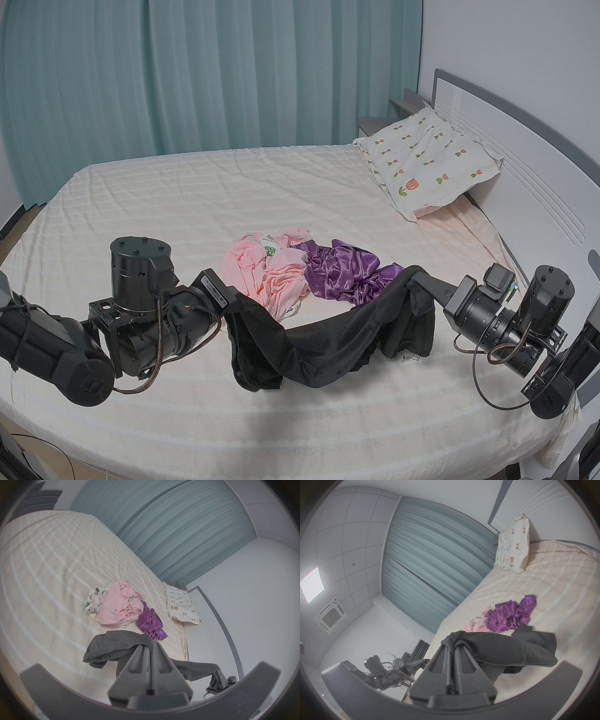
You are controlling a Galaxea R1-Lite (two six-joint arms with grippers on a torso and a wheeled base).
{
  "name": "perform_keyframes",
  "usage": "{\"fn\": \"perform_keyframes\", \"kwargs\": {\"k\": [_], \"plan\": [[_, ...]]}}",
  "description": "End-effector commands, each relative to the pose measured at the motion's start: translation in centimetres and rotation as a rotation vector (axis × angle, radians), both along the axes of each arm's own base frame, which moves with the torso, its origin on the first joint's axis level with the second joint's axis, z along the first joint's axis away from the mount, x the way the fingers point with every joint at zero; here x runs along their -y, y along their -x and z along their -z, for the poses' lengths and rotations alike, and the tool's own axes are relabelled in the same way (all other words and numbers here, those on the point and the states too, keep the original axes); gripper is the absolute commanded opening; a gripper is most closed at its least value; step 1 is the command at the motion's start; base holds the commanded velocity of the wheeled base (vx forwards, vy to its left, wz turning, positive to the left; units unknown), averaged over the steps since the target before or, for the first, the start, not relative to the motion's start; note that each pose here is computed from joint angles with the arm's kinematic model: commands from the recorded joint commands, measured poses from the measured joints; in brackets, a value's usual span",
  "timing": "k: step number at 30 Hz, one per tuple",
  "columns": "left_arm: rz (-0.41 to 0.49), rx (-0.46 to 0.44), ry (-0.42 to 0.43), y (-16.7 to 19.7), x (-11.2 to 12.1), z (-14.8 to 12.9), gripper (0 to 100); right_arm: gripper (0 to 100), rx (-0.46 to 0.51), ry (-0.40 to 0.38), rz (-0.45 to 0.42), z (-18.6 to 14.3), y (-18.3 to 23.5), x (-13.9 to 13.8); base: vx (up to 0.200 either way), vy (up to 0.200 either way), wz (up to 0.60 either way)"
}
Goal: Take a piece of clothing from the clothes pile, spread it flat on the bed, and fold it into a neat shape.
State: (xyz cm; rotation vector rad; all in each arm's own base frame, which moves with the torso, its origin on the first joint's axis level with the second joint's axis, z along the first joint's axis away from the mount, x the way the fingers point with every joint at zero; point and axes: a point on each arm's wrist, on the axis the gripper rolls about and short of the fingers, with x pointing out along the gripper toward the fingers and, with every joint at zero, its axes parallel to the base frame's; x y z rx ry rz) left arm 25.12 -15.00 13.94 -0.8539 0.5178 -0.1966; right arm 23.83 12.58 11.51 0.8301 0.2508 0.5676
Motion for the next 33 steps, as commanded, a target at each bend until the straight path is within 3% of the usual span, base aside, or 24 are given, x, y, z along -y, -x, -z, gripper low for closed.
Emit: {"fn": "perform_keyframes", "kwargs": {"k": [1,9,21,33], "plan": [[0.016,-0.04,-0.003,0.4,-0.1,0.9,0,0,-0.047,0.019,0.002,1.2,0.2,0.1,-0.2,0.0,0.0],[0.038,-0.083,0.002,1.1,-0.4,1.8,0,0,-0.062,0.016,0.003,1.4,0.4,0.2,-0.2,0.0,0.0],[0.064,-0.093,0.039,1.3,-0.4,1.5,0,0,-0.066,0.019,-0.003,1.4,0.8,0.1,0.0,0.0,0.0],[0.047,-0.066,0.046,2.5,-1.7,0.6,0,0,-0.049,0.016,-0.028,1.1,0.9,-0.6,0.0,0.2,0.0]]}}
